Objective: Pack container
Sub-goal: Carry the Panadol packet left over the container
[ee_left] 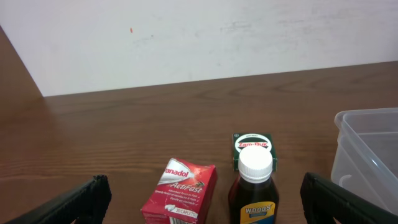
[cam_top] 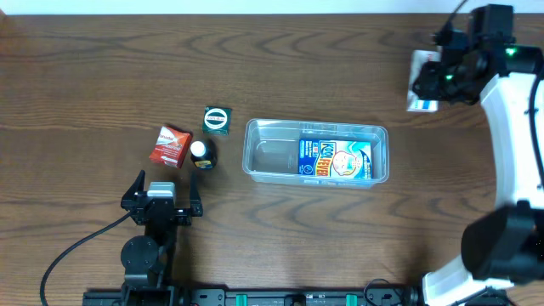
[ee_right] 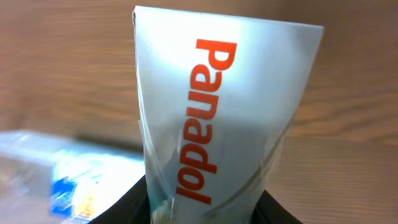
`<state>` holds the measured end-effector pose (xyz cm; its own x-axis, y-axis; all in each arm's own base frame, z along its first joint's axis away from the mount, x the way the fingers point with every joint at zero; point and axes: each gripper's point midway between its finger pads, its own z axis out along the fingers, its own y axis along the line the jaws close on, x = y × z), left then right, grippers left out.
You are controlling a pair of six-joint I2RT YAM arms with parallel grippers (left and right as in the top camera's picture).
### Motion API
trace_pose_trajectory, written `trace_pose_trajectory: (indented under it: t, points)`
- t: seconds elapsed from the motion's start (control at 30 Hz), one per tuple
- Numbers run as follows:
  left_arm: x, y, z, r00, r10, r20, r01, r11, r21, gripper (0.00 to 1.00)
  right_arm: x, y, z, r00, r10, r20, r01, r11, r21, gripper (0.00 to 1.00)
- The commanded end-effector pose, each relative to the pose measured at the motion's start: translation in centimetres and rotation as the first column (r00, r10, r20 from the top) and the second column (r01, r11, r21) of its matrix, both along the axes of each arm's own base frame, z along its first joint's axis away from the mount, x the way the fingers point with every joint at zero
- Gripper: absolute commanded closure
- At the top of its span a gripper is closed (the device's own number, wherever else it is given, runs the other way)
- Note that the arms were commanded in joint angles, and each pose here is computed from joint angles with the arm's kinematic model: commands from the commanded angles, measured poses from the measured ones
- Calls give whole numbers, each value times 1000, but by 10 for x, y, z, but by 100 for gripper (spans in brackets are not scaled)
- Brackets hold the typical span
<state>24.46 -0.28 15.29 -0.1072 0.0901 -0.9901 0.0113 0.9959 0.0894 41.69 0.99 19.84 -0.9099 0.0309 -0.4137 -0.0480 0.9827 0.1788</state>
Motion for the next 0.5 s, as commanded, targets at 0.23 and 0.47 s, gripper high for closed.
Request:
trace_pose_trajectory:
  t: [0.23, 0.47]
  points:
    - [-1, 5, -17, 998, 27, -50, -27, 1000, -3, 2, -38, 93, 22, 962, 271, 6, -271, 962, -9, 62]
    - [-1, 5, -17, 998, 27, -50, -27, 1000, -3, 2, -42, 121, 24, 927, 373, 32, -370, 927, -57, 59]
